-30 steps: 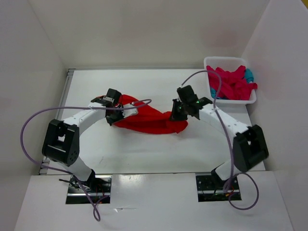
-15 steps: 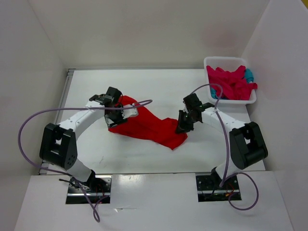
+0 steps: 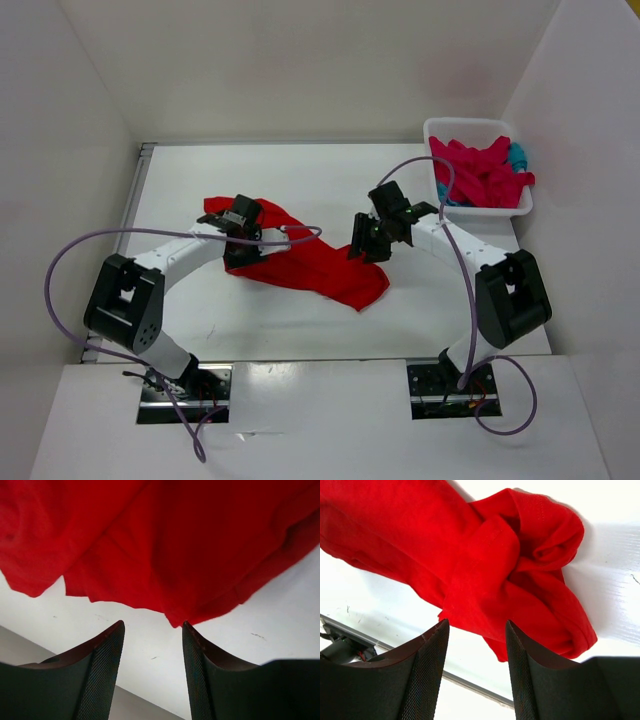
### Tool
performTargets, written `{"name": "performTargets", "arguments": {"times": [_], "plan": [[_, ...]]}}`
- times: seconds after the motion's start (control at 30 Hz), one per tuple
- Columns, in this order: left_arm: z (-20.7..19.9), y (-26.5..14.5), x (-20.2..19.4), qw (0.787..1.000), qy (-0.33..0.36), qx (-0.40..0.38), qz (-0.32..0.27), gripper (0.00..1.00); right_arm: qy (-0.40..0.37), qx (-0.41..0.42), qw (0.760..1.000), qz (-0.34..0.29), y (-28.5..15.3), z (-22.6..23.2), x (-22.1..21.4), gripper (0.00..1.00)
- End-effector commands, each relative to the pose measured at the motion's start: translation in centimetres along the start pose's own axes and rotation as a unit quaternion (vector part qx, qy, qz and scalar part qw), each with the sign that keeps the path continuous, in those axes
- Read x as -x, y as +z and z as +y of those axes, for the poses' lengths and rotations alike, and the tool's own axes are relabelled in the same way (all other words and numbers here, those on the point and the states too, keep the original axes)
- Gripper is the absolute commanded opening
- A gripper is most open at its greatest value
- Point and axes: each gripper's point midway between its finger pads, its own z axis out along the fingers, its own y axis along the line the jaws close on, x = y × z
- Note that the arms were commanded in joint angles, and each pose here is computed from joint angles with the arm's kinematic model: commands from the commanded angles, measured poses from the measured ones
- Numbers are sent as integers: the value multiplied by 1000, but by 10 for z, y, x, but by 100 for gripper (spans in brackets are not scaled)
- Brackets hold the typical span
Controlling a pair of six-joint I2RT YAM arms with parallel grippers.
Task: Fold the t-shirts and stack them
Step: Flatten out the tshirt
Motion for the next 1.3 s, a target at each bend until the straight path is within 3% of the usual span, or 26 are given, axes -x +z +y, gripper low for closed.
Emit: {"name": "performTargets", "arguments": {"times": [0.0, 0.2, 0.33, 0.43, 0.5, 0.57, 0.77, 0.87, 1.07, 1.27], "plan": [[12, 6, -6, 999, -3, 32, 12, 58, 1, 0, 1000, -10, -1, 4, 5, 55], [-7, 15, -14, 1000, -5, -18, 20, 56, 1, -4, 1000, -13, -1, 3, 6, 60], [23, 14, -11, 990, -138, -20, -7, 59, 2, -7, 1000, -9, 1, 0, 3, 61], [50, 6, -8, 946, -312, -60, -62, 59, 1, -5, 1000, -12, 0, 0, 2, 61], [48, -2, -6, 916, -378, -98, -88, 59, 3, 1, 1000, -20, -2, 3, 5, 61], [36, -7, 4, 904, -388, -141, -113, 59, 4, 2, 1000, -14, -1, 2, 1, 61], [-15, 7, 2, 862, -429, -259, -78, 59, 1, 0, 1000, -10, 3, 1, 3, 61], [-23, 3, 12, 846, -434, -297, -94, 59, 1, 0, 1000, -10, 3, 1, 3, 62], [-23, 20, -8, 848, -453, -272, -42, 59, 2, -7, 1000, -9, 5, -2, 1, 62], [-11, 18, -17, 857, -461, -228, -27, 59, -2, -5, 1000, -7, 5, 0, -2, 62]]}}
